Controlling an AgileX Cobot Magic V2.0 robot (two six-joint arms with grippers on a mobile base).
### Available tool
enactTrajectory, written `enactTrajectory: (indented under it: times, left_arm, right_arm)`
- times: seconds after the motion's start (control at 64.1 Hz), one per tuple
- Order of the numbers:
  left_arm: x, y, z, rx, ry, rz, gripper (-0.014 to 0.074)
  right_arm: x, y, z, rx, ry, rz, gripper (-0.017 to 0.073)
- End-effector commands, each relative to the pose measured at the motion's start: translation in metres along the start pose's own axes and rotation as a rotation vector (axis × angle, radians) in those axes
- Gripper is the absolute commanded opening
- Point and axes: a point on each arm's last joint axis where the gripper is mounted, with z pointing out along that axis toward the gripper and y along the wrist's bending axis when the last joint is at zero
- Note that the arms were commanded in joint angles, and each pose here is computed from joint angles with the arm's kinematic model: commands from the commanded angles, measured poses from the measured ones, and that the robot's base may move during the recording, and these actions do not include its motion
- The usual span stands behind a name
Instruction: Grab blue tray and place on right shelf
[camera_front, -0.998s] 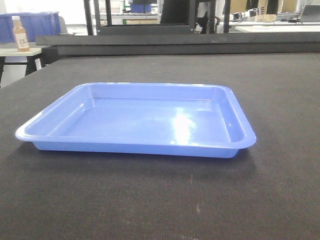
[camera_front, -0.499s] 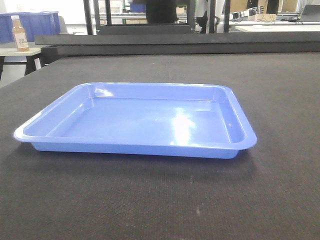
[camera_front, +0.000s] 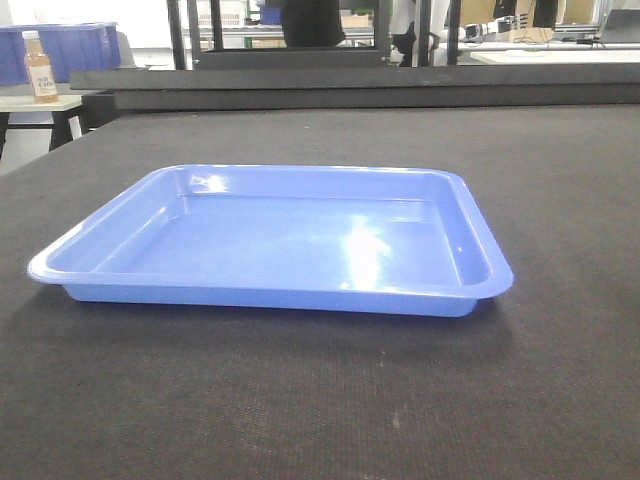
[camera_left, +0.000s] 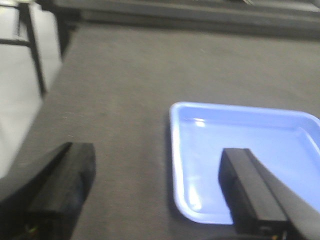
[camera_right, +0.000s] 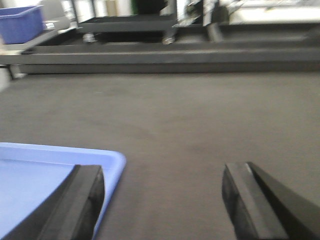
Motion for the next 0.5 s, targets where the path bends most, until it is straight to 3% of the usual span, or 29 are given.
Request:
enactTrajectory:
  times: [0.0, 0.14, 0.265, 0.437, 0.483]
  left_arm:
    - [-0.026, -0.008, 0.006, 0.066, -0.052, -0.001, 0.0465]
    - [-0.044, -0.023, 0.039, 0.150, 0.037, 0.024, 0.0465]
    - [-0.058, -0.033, 0.075, 0.170, 0.165, 0.055, 0.0465]
    - [-0.063, -0.034, 0.132, 0.107, 0.464, 0.173, 0.0465]
    - [-0.063, -0.033, 0.147, 0.081, 0.538, 0.200, 0.0465]
  right_arm:
    - [-0.031, 0.010, 0.015, -0.075, -0.052, 0.046, 0.0611]
    - [-0.048, 0.035, 0.054, -0.205, 0.148, 0.024, 0.0611]
    - [-0.054, 0.064, 0.098, -0.297, 0.344, -0.012, 0.0611]
    - [-0.049, 0.083, 0.154, -0.292, 0.560, -0.067, 0.0611]
    - [-0.048, 0.085, 0.169, -0.265, 0.599, -0.056, 0.0611]
